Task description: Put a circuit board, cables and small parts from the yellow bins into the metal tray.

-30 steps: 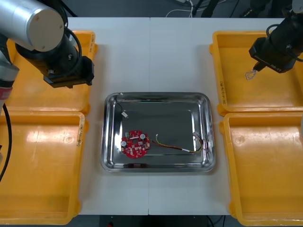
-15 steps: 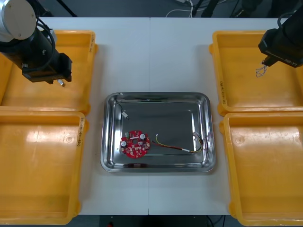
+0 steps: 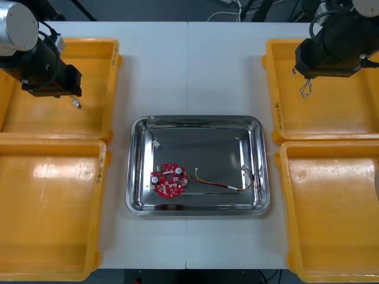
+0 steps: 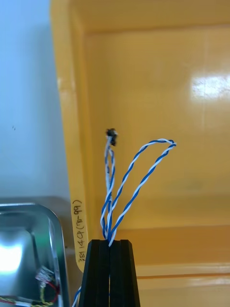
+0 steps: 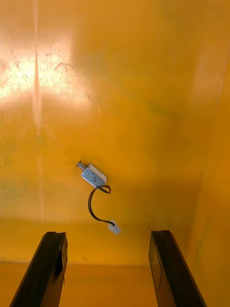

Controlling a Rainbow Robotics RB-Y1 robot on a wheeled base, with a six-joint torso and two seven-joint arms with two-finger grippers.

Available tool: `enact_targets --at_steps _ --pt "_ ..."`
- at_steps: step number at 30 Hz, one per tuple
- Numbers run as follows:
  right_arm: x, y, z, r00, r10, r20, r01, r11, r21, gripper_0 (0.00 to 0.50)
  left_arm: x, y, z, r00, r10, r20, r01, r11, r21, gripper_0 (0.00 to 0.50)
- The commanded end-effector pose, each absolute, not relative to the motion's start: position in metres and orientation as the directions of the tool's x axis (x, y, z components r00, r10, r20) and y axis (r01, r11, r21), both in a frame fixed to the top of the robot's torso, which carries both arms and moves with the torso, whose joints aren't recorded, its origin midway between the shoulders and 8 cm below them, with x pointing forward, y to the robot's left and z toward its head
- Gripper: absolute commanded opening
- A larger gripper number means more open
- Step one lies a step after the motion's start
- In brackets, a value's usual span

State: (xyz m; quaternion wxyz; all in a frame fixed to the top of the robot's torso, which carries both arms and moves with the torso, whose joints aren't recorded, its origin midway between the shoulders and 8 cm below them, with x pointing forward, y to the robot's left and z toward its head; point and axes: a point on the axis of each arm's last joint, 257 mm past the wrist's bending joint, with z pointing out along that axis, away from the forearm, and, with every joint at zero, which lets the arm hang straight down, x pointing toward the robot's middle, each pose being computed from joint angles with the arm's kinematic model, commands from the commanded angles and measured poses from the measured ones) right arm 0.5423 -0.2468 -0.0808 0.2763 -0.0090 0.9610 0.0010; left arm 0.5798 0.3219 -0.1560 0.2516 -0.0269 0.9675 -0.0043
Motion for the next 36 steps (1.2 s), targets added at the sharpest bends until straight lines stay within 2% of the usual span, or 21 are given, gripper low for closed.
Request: enact_targets --at_steps 1,7,14,23,28,36 --pt "0.532 -0.245 -0.082 -0.822 -0.199 -0.533 -0.161 0.980 -0.117 0.000 0.603 0.340 -0.115 -0.817 -0.028 -0.575 -0.046 0.999 0.016 0.500" --pt "0.523 -0.222 -0.089 -0.770 -0.406 -0.493 -0.355 0.914 -0.197 0.000 0.612 0.342 -0.131 -0.815 -0.015 -0.579 -0.041 0.999 0.032 0.500" --pt "0.510 -0.186 -0.096 -0.652 -0.622 -0.432 -0.528 0.783 -0.329 0.000 0.615 0.341 -0.148 -0.822 -0.009 -0.570 -0.038 0.998 0.039 0.500" --pt "0.483 -0.138 -0.120 -0.534 -0.764 -0.362 -0.693 0.641 -0.330 0.000 0.627 0.335 -0.171 -0.812 0.002 -0.583 -0.023 0.999 0.036 0.500" --pt "0.479 -0.122 -0.132 -0.388 -0.865 -0.318 -0.794 0.489 -0.362 0.000 0.625 0.330 -0.179 -0.821 0.006 -0.570 -0.014 0.999 0.031 0.500" --pt "0.476 -0.098 -0.159 -0.176 -0.942 -0.286 -0.869 0.286 -0.405 0.000 0.627 0.325 -0.186 -0.821 0.015 -0.571 -0.002 1.000 0.028 0.500"
